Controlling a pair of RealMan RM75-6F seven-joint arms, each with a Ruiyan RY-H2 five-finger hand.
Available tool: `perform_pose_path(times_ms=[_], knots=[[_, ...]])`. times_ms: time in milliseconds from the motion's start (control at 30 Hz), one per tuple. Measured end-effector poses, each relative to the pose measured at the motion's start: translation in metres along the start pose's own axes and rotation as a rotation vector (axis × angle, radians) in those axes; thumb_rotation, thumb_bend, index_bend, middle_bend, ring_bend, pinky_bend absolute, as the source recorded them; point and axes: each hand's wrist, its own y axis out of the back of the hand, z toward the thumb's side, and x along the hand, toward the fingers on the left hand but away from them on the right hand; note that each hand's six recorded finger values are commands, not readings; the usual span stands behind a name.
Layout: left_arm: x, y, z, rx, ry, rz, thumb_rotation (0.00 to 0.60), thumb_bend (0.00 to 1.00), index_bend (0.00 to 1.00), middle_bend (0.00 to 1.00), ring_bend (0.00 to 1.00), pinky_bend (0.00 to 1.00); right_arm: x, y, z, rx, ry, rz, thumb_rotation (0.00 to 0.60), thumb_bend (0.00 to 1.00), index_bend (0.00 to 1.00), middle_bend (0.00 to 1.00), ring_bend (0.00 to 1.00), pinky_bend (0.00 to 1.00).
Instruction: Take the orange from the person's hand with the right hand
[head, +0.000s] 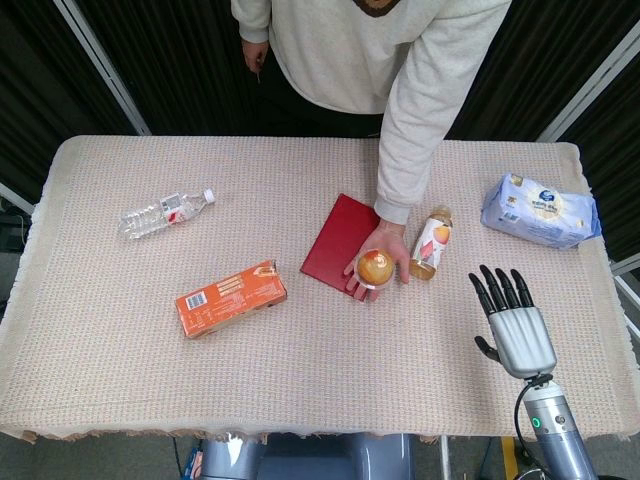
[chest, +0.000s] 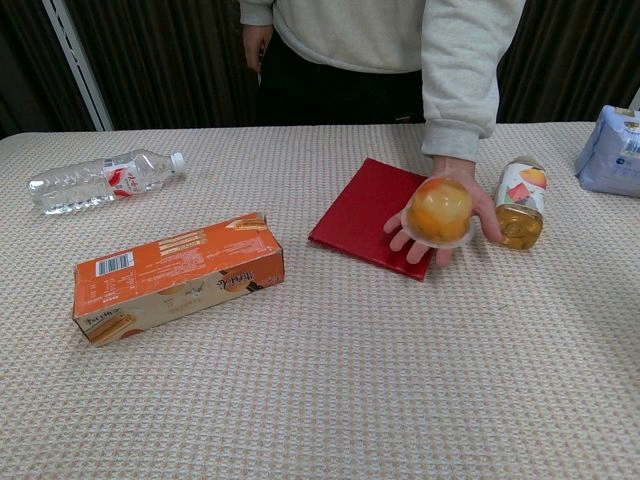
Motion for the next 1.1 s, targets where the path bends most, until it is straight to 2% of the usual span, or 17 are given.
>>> perform_pose_path(times_ms=[400, 633, 800, 1000, 1100], knots=[[0.000, 0.000, 0.000, 0.000, -0.001, 0.000, 0.600, 0.15, 0.00, 0.00, 0.00, 0.00, 0.000, 0.000, 0.002, -0.012, 0.003, 0.012, 0.600, 0.12, 0.00, 0.00, 0.00, 0.00], [0.002, -0.001, -0.003, -0.003, 0.011, -0.004, 0.600, 0.15, 0.00, 0.00, 0.00, 0.00, -0.009, 0.007, 0.011, -0.050, 0.011, -0.001, 0.600, 0.11, 0.02, 0.00, 0.00, 0.00], [0.005, -0.002, -0.005, -0.010, 0.016, -0.010, 0.600, 0.15, 0.00, 0.00, 0.00, 0.00, -0.023, 0.015, 0.026, -0.106, 0.019, 0.008, 0.600, 0.12, 0.11, 0.00, 0.00, 0.02], [0.005, -0.001, -0.005, -0.014, 0.014, -0.010, 0.600, 0.15, 0.00, 0.00, 0.00, 0.00, -0.052, 0.025, 0.051, -0.117, 0.047, 0.044, 0.600, 0.12, 0.12, 0.02, 0.00, 0.06], [0.005, -0.001, -0.004, -0.014, 0.009, -0.010, 0.600, 0.15, 0.00, 0.00, 0.00, 0.00, -0.065, 0.025, 0.063, -0.112, 0.054, 0.086, 0.600, 0.12, 0.12, 0.07, 0.00, 0.12]])
